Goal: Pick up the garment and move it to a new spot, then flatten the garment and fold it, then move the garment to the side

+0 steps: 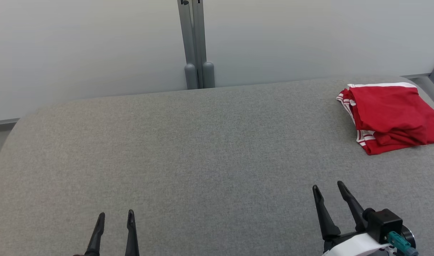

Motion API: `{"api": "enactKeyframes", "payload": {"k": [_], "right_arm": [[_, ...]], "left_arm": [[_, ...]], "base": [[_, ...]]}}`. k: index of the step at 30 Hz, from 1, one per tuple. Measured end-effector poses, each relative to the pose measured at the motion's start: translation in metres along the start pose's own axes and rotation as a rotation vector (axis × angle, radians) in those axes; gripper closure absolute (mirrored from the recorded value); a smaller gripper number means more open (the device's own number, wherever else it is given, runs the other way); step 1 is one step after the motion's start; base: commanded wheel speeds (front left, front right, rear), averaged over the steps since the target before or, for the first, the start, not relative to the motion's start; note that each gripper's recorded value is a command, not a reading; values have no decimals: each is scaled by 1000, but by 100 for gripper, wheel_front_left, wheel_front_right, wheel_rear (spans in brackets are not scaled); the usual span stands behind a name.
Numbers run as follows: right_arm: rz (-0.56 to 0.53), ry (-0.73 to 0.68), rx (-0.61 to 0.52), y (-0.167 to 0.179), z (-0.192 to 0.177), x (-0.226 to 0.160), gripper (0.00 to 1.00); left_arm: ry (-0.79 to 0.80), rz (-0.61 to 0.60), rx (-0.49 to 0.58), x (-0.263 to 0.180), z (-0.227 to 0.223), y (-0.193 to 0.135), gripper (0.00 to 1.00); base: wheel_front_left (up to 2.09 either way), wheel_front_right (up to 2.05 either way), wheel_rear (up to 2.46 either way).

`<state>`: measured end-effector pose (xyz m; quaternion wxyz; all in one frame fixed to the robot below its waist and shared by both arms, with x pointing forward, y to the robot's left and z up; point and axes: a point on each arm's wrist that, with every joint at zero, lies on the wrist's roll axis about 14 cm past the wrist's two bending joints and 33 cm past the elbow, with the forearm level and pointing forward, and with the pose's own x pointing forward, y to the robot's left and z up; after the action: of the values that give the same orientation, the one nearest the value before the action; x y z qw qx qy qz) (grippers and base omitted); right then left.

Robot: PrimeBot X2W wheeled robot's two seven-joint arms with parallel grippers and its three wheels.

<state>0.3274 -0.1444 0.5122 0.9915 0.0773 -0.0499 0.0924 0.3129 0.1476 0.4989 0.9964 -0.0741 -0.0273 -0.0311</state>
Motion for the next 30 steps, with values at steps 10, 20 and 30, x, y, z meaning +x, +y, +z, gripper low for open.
{"api": "enactKeyframes", "payload": {"k": [10, 20, 30], "right_arm": [[-49, 54, 123, -8, -16, -5, 100], [-107, 57, 294, -21, -16, 0, 100], [-149, 48, 447, -30, -14, 7, 100]], "left_arm": [[68, 41, -122, -2, -17, 8, 100], [91, 73, -300, 6, -20, 15, 100], [102, 97, -455, 16, -20, 22, 100]], "base": [[0, 0, 0], [0, 0, 0], [0, 0, 0]]}}
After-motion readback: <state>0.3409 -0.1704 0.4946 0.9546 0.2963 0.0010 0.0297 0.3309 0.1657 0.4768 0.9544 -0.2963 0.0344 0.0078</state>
